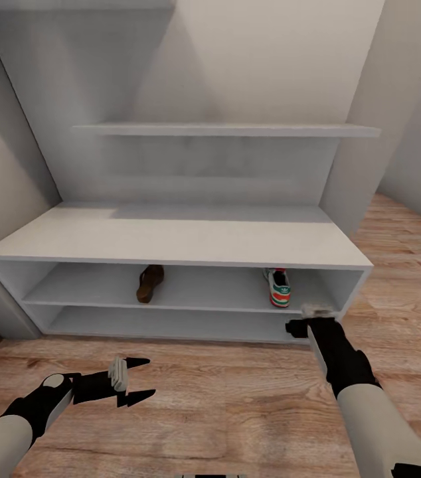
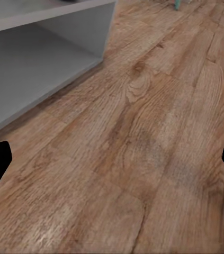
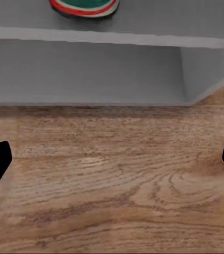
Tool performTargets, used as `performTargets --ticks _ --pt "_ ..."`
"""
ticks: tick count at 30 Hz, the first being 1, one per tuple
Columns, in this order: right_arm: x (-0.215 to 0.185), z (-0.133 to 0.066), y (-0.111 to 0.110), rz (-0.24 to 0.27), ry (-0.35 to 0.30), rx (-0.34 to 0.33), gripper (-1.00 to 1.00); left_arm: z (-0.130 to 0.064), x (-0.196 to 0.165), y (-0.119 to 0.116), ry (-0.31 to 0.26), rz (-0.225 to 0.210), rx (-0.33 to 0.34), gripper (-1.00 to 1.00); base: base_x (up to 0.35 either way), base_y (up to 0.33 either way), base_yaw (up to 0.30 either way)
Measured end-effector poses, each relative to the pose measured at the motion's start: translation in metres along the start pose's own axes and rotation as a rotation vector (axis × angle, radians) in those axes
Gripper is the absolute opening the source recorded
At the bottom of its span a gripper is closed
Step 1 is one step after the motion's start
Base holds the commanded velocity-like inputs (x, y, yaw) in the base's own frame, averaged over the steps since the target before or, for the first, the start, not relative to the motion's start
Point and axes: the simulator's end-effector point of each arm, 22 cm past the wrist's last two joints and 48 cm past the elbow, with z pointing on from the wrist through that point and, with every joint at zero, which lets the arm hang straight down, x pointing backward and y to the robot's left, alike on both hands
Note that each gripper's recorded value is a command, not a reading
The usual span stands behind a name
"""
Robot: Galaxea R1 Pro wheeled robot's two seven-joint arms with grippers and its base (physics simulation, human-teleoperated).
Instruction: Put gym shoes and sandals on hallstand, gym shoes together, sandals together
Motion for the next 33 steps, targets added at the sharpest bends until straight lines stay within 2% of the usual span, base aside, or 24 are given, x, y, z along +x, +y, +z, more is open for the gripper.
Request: performTargets --ticks 4,10,14,22,25,26,33 --pt "-0.037 -0.01 -0.003 0.007 -0.127 0.005 1.0 -0.002 0.0 0.002 -0.002 -0.002 -0.006 1.0 0.0 0.0 0.0" --pt "-0.056 -0.008 -0.001 0.007 -0.231 0.004 1.0 -0.001 0.008 0.003 0.003 -0.018 -0.005 1.0 0.0 0.0 0.0" --pt "-0.047 0.0 0.008 0.007 -0.245 -0.007 1.0 0.001 0.016 0.004 0.01 -0.034 -0.003 1.0 0.0 0.0 0.0" --pt "0.015 0.016 0.017 -0.004 -0.18 -0.019 1.0 0.003 0.025 0.004 0.017 -0.049 0.0 1.0 0.0 0.0 0.0" --pt "0.016 0.015 0.018 -0.006 -0.241 -0.02 1.0 0.003 0.025 0.004 0.017 -0.049 0.0 1.0 0.0 0.0 0.0" --pt "0.011 0.013 0.019 -0.005 -0.281 -0.02 1.0 0.004 0.025 0.004 0.017 -0.049 0.001 1.0 0.0 0.0 0.0" --pt "0.009 0.012 0.019 -0.005 -0.307 -0.022 1.0 0.004 0.025 0.004 0.017 -0.049 0.001 1.0 0.0 0.0 0.0"
